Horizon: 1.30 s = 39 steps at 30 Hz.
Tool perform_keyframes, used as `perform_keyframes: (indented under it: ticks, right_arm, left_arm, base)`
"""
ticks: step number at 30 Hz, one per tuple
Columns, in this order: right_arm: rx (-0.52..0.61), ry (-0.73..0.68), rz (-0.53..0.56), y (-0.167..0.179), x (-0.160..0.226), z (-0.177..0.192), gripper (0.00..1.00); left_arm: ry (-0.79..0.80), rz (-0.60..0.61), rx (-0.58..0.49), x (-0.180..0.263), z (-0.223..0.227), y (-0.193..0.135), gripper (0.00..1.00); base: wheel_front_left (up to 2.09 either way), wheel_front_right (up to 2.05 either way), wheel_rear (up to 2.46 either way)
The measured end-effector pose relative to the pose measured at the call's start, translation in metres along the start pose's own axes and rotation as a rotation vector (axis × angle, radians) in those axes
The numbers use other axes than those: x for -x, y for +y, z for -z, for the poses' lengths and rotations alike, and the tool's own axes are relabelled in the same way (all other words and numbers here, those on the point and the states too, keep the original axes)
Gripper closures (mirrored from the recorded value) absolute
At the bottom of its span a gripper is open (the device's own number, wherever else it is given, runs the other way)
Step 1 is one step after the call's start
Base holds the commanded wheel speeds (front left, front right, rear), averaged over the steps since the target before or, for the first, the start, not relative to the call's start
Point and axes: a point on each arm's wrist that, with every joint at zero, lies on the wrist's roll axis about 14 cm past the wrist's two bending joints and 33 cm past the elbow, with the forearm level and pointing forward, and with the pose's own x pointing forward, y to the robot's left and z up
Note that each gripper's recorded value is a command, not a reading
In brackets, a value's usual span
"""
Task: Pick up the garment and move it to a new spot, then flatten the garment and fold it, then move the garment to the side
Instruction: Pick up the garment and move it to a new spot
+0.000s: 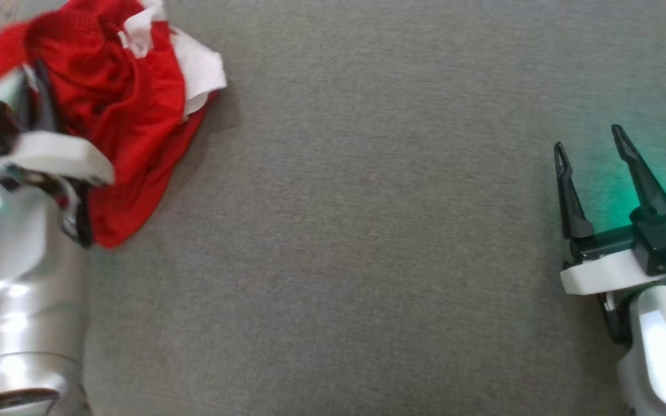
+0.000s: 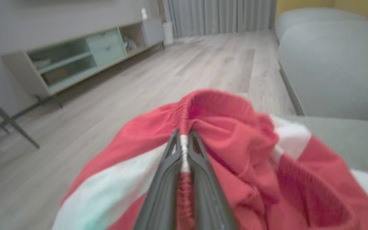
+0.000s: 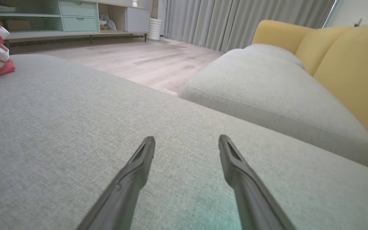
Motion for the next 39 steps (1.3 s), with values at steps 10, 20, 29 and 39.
perform_keyframes:
  ticks: [10, 20, 29, 39]
  right_arm:
    - [-0.067, -0.037, 0.095, -0.008, 0.031, -0.028, 0.0]
    - [-0.157, -0.12, 0.262, -0.05, 0.08, -0.06, 0.0]
    - [-0.198, -0.196, 0.392, -0.079, 0.129, -0.084, 0.0]
    - [-0.21, -0.17, 0.443, -0.093, 0.137, -0.074, 0.0]
  left_arm:
    - [-0.345, 0.148, -0.138, -0.012, -0.122, -0.044, 1.0]
    - [-0.648, 0.446, -0.151, 0.032, -0.256, -0.163, 1.0]
    - [-0.806, 0.867, 0.012, 0.129, -0.329, -0.299, 1.0]
    - [-0.37, 1.174, 0.033, 0.139, -0.14, -0.385, 1.0]
  base:
    - [0.0, 0.0, 0.0]
    - [0.0, 0.0, 0.0]
    - [0.0, 0.0, 0.0]
    - [0.0, 0.0, 0.0]
